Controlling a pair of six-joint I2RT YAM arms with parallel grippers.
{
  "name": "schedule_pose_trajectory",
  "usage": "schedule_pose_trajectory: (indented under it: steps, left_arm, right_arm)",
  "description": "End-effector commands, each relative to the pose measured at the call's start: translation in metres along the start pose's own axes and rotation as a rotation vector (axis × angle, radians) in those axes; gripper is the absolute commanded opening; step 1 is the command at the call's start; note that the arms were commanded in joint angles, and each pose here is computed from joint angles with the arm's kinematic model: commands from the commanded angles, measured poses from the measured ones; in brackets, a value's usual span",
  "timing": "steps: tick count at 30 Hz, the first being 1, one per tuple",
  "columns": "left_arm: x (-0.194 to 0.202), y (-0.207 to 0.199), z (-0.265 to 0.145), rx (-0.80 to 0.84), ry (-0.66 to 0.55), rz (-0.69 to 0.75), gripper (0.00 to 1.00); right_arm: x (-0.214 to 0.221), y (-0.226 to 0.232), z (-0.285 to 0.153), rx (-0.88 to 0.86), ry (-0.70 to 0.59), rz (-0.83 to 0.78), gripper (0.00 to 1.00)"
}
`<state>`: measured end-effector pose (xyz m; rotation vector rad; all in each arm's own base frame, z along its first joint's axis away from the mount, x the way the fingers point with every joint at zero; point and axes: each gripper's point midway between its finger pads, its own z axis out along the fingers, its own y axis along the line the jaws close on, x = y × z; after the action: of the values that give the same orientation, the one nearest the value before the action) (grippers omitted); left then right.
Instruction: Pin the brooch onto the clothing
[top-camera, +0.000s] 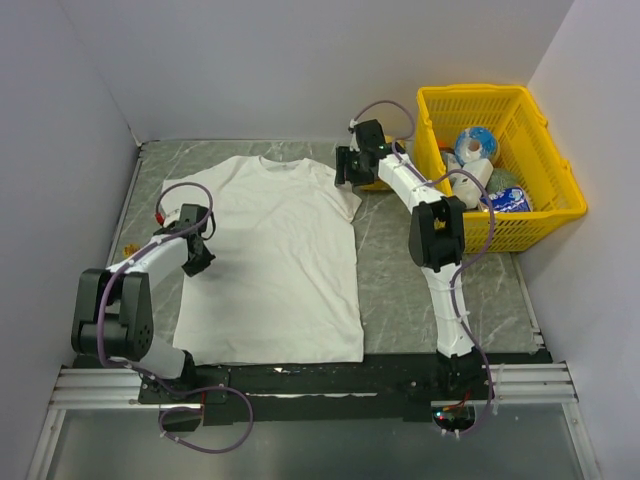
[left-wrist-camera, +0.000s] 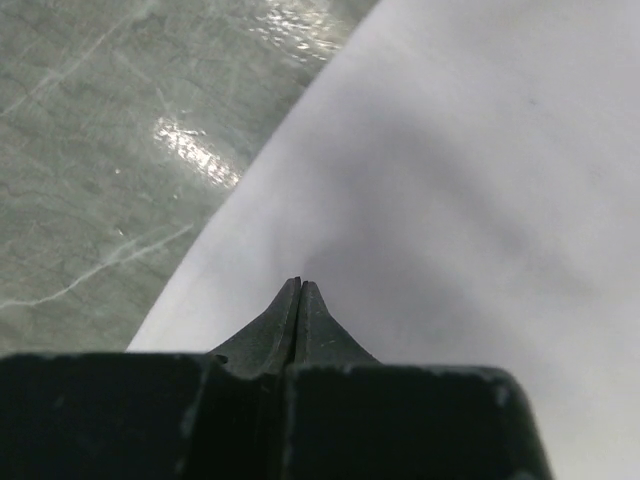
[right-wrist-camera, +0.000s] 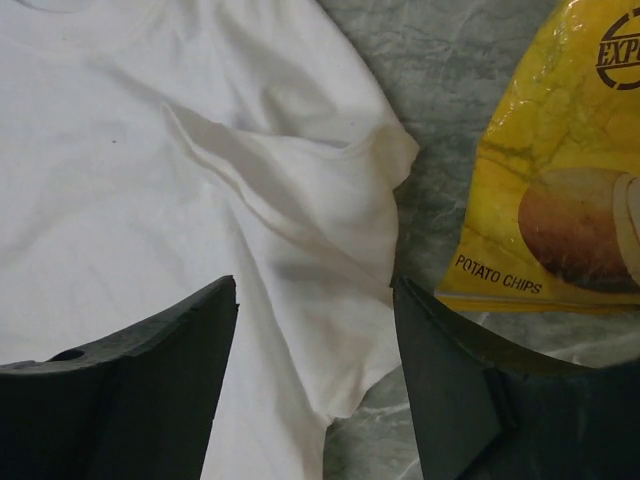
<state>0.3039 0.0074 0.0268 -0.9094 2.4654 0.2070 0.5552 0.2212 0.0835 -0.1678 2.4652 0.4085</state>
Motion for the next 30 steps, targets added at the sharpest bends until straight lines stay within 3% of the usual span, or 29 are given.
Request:
schedule_pose_trajectory:
  steps: [1,7,10,11,14,17,24,30]
  left_arm:
    - [-0.032,-0.024,-0.04,0.102,-0.083,-0.003,0.01]
    - [-0.051,-0.037,-0.065,0.158,-0.135,-0.002,0.01]
    - [-0.053,-0.041,-0.068,0.169,-0.138,0.0,0.01]
    - [-0.053,-0.041,-0.067,0.168,-0.137,0.001,0.01]
    - [-0.046,-0.042,-0.056,0.15,-0.111,0.01,0.01]
    - [-0.034,-0.042,-0.038,0.123,-0.064,0.022,0.01]
    - [-0.019,-0.042,-0.017,0.089,-0.017,0.038,0.01]
    - [-0.017,-0.039,-0.012,0.068,-0.012,0.043,0.01]
  right_arm:
    - [-0.004,0.006,0.004,-0.029,0.003,0.027,0.65]
    - [0.005,-0.001,0.016,-0.014,0.023,0.037,0.63]
    - [0.009,0.0,0.018,-0.022,0.035,0.043,0.39]
    - [0.01,0.0,0.018,-0.025,0.036,0.045,0.26]
    - [0.007,0.003,0.008,-0.034,0.026,0.046,0.12]
    - [-0.001,0.006,-0.011,-0.025,0.002,0.036,0.04]
    - [-0.015,-0.006,-0.057,0.054,-0.065,0.04,0.0]
    - [-0.001,-0.028,-0.061,0.085,-0.042,0.135,0.0]
